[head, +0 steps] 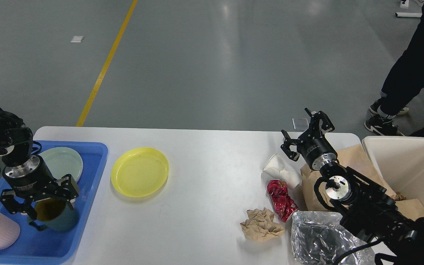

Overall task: Tidy desktop
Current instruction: 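Open the left gripper and move it toward the yellow plate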

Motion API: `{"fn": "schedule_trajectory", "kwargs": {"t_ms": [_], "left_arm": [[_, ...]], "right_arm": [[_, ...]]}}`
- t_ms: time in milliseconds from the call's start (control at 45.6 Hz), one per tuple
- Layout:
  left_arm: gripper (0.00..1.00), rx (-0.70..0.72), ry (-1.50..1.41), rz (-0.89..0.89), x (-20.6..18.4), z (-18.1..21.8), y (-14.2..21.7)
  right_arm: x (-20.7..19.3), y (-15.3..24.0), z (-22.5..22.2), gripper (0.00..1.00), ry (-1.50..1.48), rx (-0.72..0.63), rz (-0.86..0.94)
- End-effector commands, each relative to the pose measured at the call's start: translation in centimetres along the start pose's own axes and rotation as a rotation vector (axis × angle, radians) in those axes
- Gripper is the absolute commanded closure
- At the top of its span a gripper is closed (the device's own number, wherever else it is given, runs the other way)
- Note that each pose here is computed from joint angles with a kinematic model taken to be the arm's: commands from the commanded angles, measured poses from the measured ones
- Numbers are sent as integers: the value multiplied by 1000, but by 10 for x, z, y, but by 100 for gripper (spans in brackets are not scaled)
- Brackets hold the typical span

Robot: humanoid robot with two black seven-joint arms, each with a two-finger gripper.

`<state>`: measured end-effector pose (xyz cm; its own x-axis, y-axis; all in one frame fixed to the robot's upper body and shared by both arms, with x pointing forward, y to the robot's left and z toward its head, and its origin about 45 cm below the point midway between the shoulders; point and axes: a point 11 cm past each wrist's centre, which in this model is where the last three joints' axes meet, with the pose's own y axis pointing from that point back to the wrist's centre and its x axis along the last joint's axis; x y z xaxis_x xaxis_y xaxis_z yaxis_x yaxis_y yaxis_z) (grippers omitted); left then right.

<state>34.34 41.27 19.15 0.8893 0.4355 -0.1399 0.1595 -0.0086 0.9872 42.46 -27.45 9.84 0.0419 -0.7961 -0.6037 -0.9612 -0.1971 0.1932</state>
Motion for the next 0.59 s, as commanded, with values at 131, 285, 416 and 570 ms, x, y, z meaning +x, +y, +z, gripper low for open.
{"fn": "schedule_trajectory", "kwargs": {"t_ms": [131, 285, 416, 570], "left_arm": [[4, -52, -40, 129, 16, 26, 72], [4, -82, -72, 182, 16, 43, 109], [4, -100, -103, 233, 17, 57, 137], [4, -90, -156, 237, 14, 79, 136]], "right_arm": [[0, 0, 0, 0, 0, 0, 0], [0, 0, 0, 0, 1, 0, 0], [0, 0, 0, 0, 0, 0, 0], [0, 0, 0, 0, 0, 0, 0]]}}
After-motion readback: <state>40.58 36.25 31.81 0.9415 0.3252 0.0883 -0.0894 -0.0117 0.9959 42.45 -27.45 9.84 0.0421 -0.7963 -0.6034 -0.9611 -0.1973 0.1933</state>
